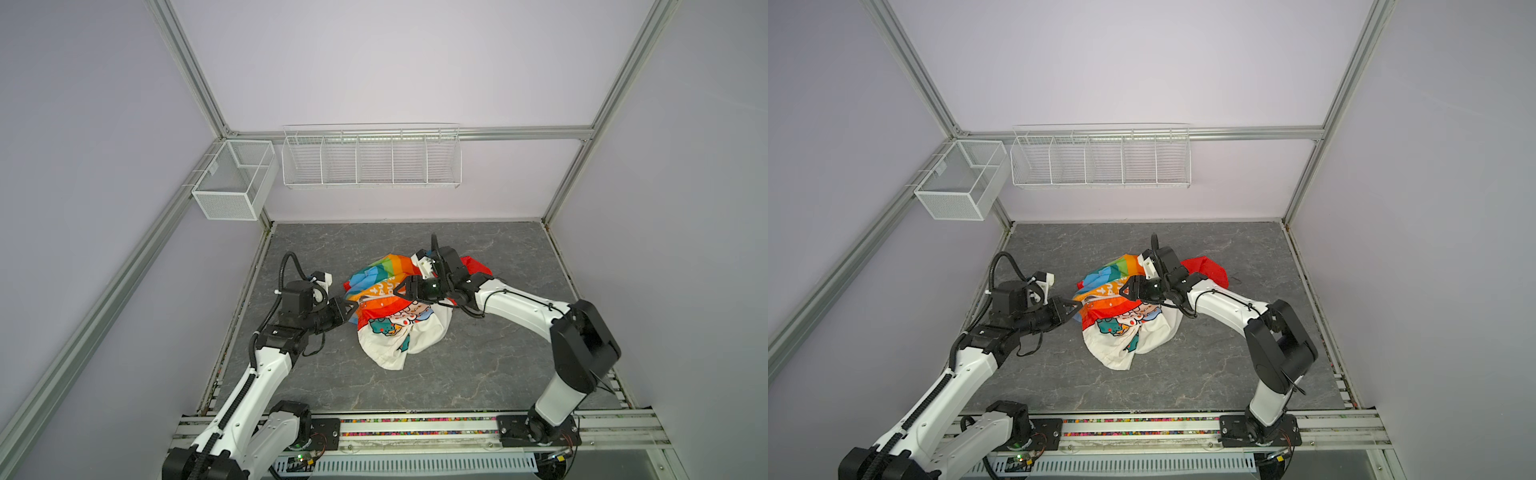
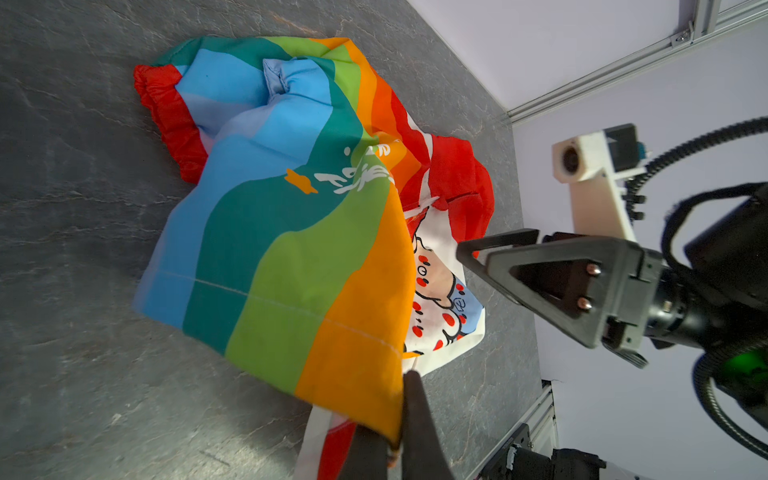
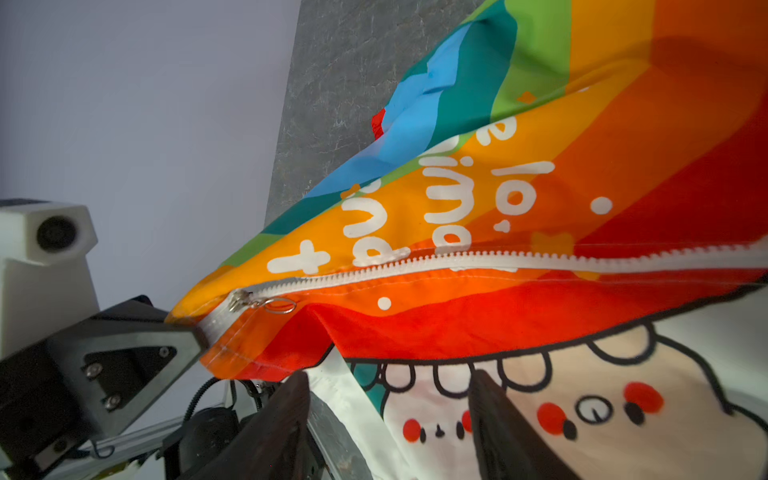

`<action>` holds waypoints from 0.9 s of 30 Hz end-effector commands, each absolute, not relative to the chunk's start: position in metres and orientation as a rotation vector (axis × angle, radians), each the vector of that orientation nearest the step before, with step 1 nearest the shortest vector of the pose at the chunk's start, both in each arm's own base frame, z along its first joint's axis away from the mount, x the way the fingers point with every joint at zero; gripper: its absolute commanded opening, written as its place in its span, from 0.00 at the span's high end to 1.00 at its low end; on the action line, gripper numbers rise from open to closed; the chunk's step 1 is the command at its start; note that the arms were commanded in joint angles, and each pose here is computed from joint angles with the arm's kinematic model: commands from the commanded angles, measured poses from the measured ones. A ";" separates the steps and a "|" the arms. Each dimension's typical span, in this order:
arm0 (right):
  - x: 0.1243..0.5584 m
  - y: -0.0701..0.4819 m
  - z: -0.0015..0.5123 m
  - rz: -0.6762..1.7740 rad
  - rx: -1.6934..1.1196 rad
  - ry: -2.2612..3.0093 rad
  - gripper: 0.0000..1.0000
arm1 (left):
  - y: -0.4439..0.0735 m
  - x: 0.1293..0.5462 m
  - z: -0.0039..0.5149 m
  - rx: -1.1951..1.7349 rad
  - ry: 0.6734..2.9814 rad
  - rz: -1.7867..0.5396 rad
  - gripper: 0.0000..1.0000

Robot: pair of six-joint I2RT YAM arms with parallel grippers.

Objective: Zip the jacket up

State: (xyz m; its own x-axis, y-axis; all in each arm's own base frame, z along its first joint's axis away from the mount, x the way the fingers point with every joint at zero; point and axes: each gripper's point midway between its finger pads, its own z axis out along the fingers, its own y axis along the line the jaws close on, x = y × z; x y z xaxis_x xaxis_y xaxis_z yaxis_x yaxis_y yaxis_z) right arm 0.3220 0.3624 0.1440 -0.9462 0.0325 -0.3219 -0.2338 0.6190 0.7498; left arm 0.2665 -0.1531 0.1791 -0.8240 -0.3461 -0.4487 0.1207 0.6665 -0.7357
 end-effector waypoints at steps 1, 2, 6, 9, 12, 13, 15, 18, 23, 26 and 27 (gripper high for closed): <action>0.328 0.394 0.173 1.480 -0.049 2.444 0.38 | -0.153 0.264 0.177 -0.161 2.301 -1.090 1.00; 0.328 0.399 0.174 1.497 -0.037 2.439 0.38 | -0.153 0.263 0.177 -0.162 2.302 -1.093 1.00; 0.330 0.415 0.180 1.544 0.002 2.422 0.38 | -0.154 0.262 0.175 -0.161 2.305 -1.097 1.00; 0.325 0.425 0.180 1.561 -0.001 2.429 0.38 | -0.154 0.263 0.175 -0.159 2.301 -1.099 1.00; 0.319 0.434 0.178 1.577 -0.004 2.442 0.38 | -0.154 0.264 0.176 -0.158 2.295 -1.102 1.00; 0.317 0.436 0.177 1.583 -0.007 2.444 0.38 | -0.155 0.264 0.176 -0.158 2.295 -1.106 1.00; 0.313 0.441 0.176 1.592 -0.018 2.448 0.38 | -0.156 0.264 0.176 -0.154 2.290 -1.113 1.00; 0.310 0.447 0.176 1.599 -0.034 2.454 0.38 | -0.156 0.263 0.177 -0.153 2.289 -1.117 1.00; 0.309 0.455 0.174 1.606 -0.053 2.458 0.40 | -0.157 0.262 0.177 -0.150 2.288 -1.126 1.00; 0.309 0.460 0.172 1.607 -0.062 2.466 0.45 | -0.157 0.262 0.177 -0.150 2.288 -1.134 1.00; 0.310 0.460 0.171 1.606 -0.058 2.467 0.49 | -0.157 0.261 0.177 -0.148 2.289 -1.134 1.00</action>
